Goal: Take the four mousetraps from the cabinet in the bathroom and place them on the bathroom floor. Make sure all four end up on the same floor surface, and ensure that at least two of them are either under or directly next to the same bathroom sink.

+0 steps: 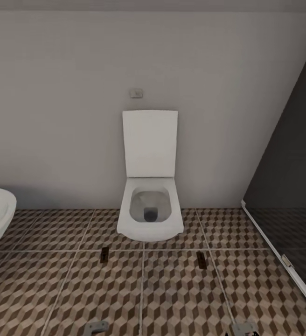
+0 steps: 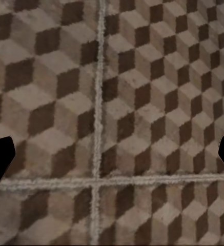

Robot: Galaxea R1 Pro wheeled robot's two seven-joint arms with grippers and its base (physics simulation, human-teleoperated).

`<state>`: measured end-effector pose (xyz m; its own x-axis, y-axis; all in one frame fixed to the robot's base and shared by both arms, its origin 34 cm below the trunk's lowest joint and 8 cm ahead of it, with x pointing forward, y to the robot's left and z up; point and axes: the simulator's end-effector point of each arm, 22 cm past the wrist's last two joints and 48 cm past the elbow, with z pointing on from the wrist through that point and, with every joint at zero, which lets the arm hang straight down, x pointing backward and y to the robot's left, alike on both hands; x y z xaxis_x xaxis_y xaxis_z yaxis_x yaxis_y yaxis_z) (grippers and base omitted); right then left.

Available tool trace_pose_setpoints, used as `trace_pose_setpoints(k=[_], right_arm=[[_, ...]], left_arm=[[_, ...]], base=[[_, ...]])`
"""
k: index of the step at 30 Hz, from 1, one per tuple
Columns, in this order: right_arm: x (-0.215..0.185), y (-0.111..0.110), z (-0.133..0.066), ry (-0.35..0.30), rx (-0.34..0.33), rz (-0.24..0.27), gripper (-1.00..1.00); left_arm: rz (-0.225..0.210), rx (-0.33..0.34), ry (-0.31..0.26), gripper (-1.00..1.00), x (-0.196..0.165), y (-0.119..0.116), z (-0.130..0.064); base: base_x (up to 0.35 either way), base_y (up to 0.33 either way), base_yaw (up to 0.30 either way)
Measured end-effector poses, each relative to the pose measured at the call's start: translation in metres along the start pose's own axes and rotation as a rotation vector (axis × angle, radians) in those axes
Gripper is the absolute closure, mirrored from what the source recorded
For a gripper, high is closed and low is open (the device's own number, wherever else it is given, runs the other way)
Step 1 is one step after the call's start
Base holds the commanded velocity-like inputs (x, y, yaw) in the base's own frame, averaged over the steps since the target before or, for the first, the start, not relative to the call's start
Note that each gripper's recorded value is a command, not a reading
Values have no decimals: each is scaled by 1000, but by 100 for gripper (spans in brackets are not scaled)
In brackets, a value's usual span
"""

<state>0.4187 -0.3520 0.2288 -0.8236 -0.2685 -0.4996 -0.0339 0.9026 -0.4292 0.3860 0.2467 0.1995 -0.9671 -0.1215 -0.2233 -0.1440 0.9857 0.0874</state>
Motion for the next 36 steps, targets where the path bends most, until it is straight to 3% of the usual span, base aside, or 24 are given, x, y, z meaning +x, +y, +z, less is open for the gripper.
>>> trace_pose_setpoints(k=[36], right_arm=[[-17, -28, -62, 56, -11, -21, -100]], left_arm=[[3, -1, 15, -100, -23, 4, -72]], base=[[0, 0, 0]])
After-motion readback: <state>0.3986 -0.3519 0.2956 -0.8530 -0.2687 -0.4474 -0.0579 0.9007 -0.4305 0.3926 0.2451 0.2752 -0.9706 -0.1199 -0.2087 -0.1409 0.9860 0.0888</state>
